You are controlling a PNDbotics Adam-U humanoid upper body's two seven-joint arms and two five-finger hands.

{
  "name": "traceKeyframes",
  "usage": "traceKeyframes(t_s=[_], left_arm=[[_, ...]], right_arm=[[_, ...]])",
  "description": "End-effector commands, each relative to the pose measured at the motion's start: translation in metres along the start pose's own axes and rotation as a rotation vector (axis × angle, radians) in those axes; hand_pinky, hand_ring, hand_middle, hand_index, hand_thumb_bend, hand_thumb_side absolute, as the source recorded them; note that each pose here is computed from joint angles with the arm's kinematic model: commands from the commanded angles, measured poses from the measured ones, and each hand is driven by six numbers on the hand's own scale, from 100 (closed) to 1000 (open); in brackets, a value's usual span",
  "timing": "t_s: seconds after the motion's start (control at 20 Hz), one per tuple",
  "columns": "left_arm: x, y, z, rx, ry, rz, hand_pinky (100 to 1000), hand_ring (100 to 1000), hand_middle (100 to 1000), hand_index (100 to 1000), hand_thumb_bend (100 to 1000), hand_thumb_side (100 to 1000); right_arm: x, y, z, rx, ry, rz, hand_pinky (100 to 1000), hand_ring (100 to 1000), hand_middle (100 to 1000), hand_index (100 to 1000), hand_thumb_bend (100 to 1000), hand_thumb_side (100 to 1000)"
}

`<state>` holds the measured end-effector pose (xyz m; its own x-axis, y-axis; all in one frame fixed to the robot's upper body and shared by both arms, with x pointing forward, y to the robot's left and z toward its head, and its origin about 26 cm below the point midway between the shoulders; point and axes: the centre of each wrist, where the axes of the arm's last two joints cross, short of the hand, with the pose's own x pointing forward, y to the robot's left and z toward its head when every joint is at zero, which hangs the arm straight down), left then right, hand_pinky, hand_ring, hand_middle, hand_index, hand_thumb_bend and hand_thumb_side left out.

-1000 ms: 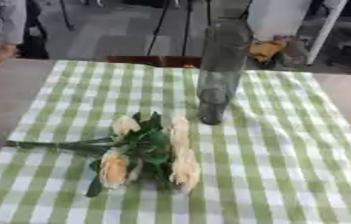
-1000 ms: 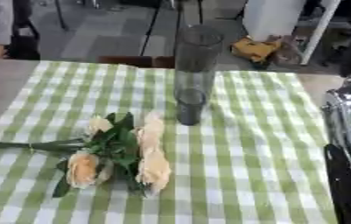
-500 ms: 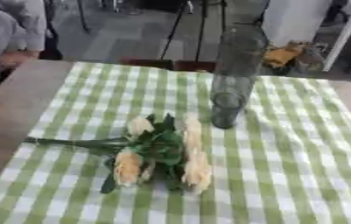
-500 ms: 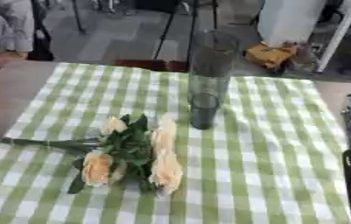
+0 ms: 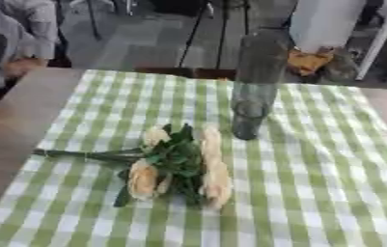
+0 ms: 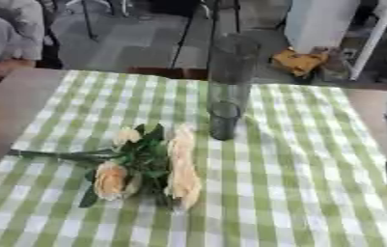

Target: Arrange flowers into the vase.

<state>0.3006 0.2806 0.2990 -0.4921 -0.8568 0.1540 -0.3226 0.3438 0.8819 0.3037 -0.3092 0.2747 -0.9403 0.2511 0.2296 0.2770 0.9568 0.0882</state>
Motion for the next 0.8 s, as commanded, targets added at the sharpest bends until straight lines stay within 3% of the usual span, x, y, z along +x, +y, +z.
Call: traceKeyframes(t_s=[0.05, 0.35, 0.5, 0.8], left_arm=[[0.008, 0.017, -0.005, -0.144, 0.007, -0.090, 674, 848, 840, 1000, 396, 727], [0.019, 0.021, -0.019, -0.303, 0.047, -0.133, 647, 827, 812, 975, 382, 695], [0.020, 0.018, -0.028, -0.401, 0.057, -0.159, 667, 835, 808, 993, 425, 609], [0.025, 0.008, -0.043, -0.593, 0.062, -0.210, 683, 848, 844, 1000, 450, 565]], right_arm=[[0.006, -0.002, -0.009, 0.023, -0.029, 0.007, 746, 843, 851, 860, 100, 1000], [0.006, -0.001, -0.009, 0.030, -0.024, 0.007, 746, 842, 851, 859, 100, 1000], [0.006, 0.000, -0.010, 0.036, -0.024, 0.006, 747, 841, 851, 859, 100, 1000], [0.007, 0.001, -0.011, 0.042, -0.021, 0.002, 748, 839, 850, 859, 100, 1000]])
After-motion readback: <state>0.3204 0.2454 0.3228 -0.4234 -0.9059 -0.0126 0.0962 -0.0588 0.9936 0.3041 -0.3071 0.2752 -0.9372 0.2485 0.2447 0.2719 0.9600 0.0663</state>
